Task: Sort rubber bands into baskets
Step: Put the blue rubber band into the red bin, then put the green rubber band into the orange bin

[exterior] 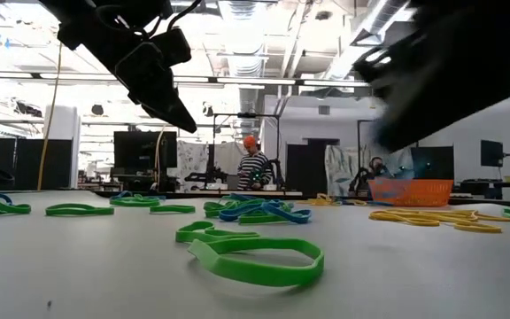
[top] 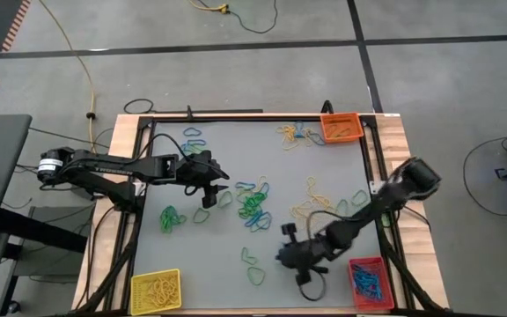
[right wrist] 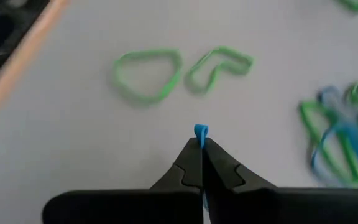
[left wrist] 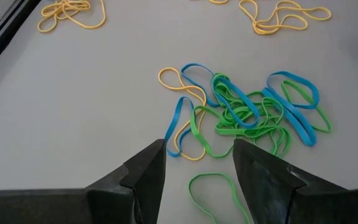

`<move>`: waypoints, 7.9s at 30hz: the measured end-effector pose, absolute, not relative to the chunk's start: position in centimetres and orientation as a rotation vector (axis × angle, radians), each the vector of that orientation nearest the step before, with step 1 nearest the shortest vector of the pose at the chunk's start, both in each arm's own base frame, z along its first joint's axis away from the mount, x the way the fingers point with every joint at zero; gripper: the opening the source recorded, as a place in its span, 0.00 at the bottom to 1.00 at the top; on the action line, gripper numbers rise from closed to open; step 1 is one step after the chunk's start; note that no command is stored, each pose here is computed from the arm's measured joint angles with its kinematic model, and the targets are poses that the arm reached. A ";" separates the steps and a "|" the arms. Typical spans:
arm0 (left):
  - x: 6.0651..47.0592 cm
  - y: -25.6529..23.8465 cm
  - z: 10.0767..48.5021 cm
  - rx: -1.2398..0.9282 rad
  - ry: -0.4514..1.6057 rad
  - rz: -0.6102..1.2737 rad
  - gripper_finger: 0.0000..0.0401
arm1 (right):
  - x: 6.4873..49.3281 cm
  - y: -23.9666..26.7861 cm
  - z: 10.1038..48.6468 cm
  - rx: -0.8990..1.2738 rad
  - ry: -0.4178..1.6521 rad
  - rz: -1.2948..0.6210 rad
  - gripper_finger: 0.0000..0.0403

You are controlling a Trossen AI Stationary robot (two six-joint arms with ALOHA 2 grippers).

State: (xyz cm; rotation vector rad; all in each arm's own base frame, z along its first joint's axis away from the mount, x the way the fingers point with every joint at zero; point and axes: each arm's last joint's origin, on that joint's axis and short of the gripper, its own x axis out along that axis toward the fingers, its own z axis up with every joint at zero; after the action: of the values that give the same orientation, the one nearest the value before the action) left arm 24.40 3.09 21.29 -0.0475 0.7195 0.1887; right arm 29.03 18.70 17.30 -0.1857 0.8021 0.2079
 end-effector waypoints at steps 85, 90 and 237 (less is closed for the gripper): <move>24.5 3.1 21.4 -0.047 0.709 0.189 0.44 | 11.5 21.5 23.7 0.106 1.107 -0.375 0.58; 24.5 3.0 21.4 -0.178 0.687 0.233 0.44 | 13.2 20.0 23.9 0.022 1.068 -0.432 0.58; 33.3 -1.9 16.5 -0.065 0.486 -0.161 0.44 | 12.1 -19.3 22.0 0.437 0.964 -1.006 0.59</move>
State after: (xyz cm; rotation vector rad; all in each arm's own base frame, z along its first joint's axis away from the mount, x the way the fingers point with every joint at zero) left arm 33.31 -1.88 16.51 -0.0646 0.4856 -0.1608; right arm 12.05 -19.34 21.98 0.4365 0.9642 -1.0057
